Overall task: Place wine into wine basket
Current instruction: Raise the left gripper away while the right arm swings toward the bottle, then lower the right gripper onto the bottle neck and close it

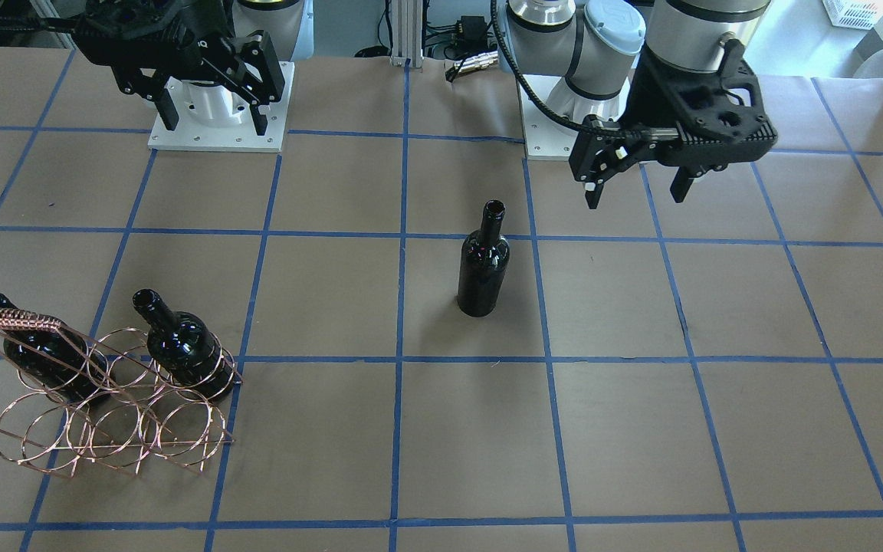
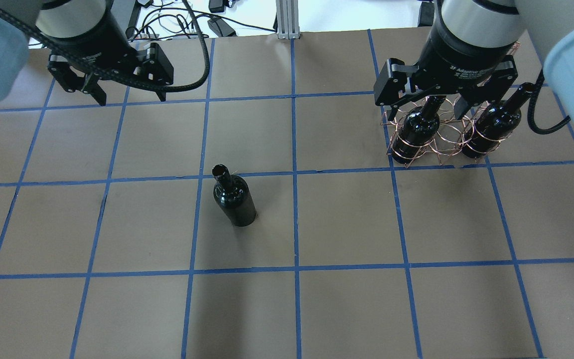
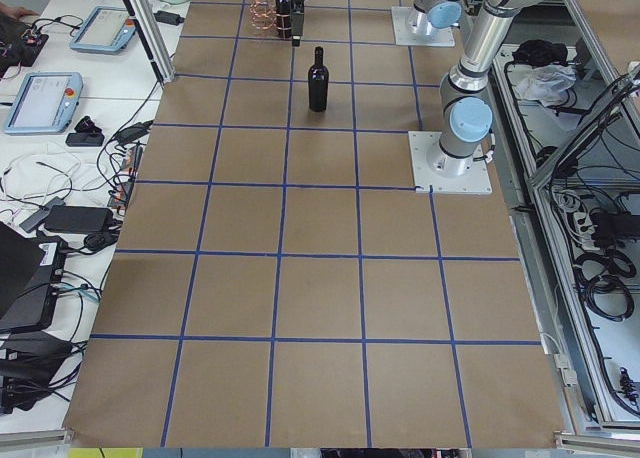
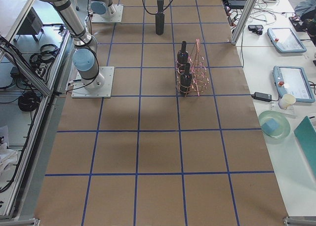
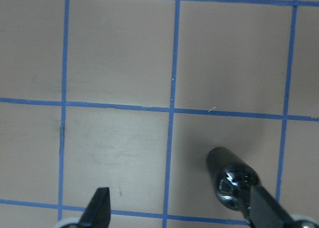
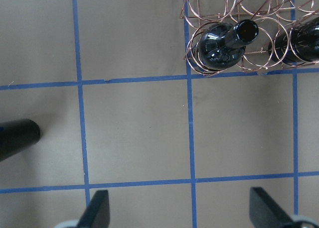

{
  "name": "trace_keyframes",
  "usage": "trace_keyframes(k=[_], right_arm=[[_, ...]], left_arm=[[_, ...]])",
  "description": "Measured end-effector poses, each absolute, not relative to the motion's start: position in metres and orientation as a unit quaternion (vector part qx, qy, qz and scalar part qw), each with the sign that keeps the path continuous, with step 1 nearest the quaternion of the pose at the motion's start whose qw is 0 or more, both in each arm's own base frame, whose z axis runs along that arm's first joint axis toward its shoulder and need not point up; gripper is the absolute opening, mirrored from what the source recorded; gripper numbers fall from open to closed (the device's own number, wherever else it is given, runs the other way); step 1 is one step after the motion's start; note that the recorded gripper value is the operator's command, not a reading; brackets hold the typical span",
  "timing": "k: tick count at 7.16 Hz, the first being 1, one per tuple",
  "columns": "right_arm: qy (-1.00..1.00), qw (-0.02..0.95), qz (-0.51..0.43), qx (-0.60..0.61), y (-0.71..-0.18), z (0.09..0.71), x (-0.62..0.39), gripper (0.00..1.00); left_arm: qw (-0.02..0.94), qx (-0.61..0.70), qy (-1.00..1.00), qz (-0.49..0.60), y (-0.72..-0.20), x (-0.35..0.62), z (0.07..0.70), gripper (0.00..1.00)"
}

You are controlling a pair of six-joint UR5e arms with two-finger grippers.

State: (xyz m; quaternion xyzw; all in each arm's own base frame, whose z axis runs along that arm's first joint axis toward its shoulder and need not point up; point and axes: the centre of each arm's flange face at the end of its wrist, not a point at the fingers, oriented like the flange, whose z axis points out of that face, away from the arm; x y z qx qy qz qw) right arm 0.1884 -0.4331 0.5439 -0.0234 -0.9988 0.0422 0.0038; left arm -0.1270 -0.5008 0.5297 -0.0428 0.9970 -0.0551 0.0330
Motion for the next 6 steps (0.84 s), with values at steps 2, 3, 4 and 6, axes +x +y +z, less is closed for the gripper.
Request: trace_keyframes(k=[2, 3, 4, 6], right_arm=[[-0.999, 0.005, 0.043, -0.031, -0.443, 0.528, 0.208, 1.0], [-0.998, 0.0, 0.052, -0.03, -0.457, 0.516, 0.225, 1.0], [-0.998, -0.005, 0.057, -0.026, -0.468, 0.499, 0.257, 1.0], [-0.997, -0.015, 0.054, -0.061, -0.473, 0.467, 0.343, 1.0]], left_arm=[[0.037, -0.044, 0.997, -0.053, -0.505, -0.078, 0.535, 1.0], [0.039, -0.036, 0.997, -0.049, -0.504, -0.063, 0.536, 1.0], [0.039, -0.033, 0.998, -0.046, -0.503, -0.054, 0.536, 1.0], [0.032, -0.03, 0.998, -0.044, -0.503, -0.049, 0.535, 1.0]])
